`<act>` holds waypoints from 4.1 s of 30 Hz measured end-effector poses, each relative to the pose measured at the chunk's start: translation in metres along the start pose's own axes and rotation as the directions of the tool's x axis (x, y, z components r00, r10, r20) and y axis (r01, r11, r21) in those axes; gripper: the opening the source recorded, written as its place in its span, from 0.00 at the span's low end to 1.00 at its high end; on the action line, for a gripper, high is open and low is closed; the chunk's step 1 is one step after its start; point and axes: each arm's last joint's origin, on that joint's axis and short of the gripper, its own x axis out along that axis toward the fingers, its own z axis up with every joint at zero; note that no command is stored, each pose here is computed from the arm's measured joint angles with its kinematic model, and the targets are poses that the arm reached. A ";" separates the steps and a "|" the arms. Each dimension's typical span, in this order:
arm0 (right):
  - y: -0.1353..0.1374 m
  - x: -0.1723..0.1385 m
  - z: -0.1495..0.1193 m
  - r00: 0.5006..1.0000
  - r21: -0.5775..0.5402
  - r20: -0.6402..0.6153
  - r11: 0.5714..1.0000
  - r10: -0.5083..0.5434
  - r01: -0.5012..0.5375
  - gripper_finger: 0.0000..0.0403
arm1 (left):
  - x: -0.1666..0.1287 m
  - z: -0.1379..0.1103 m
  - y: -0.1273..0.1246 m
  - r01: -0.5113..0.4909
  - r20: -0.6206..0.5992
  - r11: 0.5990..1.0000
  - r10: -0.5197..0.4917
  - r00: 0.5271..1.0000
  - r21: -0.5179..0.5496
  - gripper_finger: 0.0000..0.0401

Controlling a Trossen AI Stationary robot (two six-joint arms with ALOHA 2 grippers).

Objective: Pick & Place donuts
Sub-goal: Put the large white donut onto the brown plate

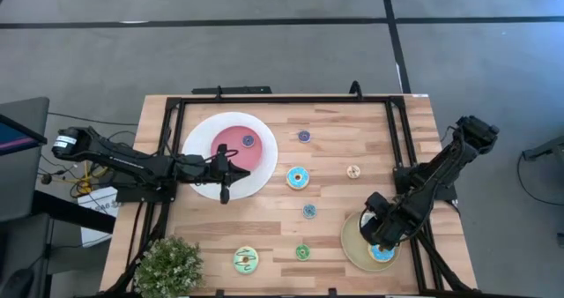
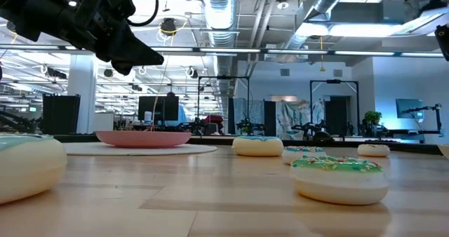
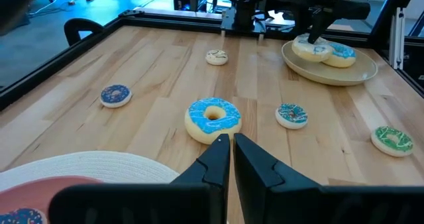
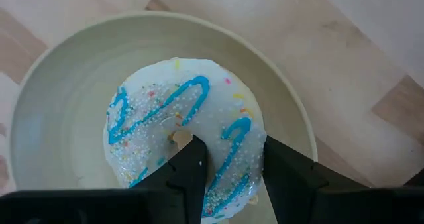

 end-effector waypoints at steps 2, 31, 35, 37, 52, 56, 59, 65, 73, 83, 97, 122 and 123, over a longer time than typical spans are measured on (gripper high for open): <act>0.000 0.000 0.000 1.000 -0.001 0.000 1.000 0.000 0.000 0.31 | 0.000 0.000 0.000 0.000 0.000 1.000 0.000 1.000 0.000 0.03; 0.002 0.000 0.001 0.999 0.002 0.025 1.000 0.023 -0.023 0.34 | 0.000 0.000 0.000 0.000 0.000 1.000 0.000 1.000 0.000 0.03; 0.002 0.000 0.001 0.999 0.002 0.025 1.000 0.022 -0.022 0.37 | 0.000 0.000 0.000 0.000 0.000 1.000 0.000 1.000 0.000 0.03; 0.002 0.000 0.001 0.999 0.002 0.025 1.000 0.020 -0.020 0.38 | 0.000 0.000 0.000 0.000 0.000 1.000 0.000 1.000 -0.002 0.03; -0.002 0.000 0.001 0.999 -0.018 0.029 1.000 -0.018 0.019 0.42 | 0.000 0.000 0.000 0.000 0.000 1.000 0.000 1.000 -0.009 0.03; -0.002 0.000 0.001 0.999 -0.028 0.029 0.999 -0.018 0.019 0.41 | 0.000 0.000 0.000 0.000 0.000 1.000 0.000 1.000 -0.011 0.03; -0.002 0.000 0.001 0.999 -0.030 0.029 0.999 -0.018 0.019 0.40 | 0.000 0.000 0.000 0.000 0.000 1.000 0.000 1.000 -0.011 0.03; 0.000 -0.002 0.001 1.000 -0.031 0.027 0.999 -0.013 0.014 0.38 | 0.000 0.000 0.000 0.000 0.000 1.000 0.000 1.000 -0.011 0.03; 0.015 -0.028 0.003 0.999 -0.098 0.017 0.994 0.046 -0.044 0.37 | 0.000 0.000 0.000 0.000 0.000 1.000 0.000 1.000 -0.011 0.03; 0.026 -0.027 -0.017 0.975 -0.033 -0.133 0.983 0.177 -0.182 0.37 | 0.000 0.000 0.000 0.000 0.000 1.000 0.000 1.000 -0.011 0.03; 0.007 -0.004 -0.016 0.991 0.062 -0.120 0.997 0.063 -0.056 0.37 | 0.000 0.000 0.000 0.000 0.000 1.000 0.000 1.000 -0.011 0.03; 0.003 -0.003 -0.010 0.995 0.083 -0.096 0.996 0.025 -0.017 0.37 | 0.000 0.000 0.000 0.000 0.000 1.000 0.000 1.000 -0.011 0.03; 0.003 -0.003 -0.010 0.993 0.073 -0.113 0.997 0.025 -0.016 0.37 | 0.000 0.000 0.000 0.000 0.000 1.000 0.000 1.000 -0.011 0.03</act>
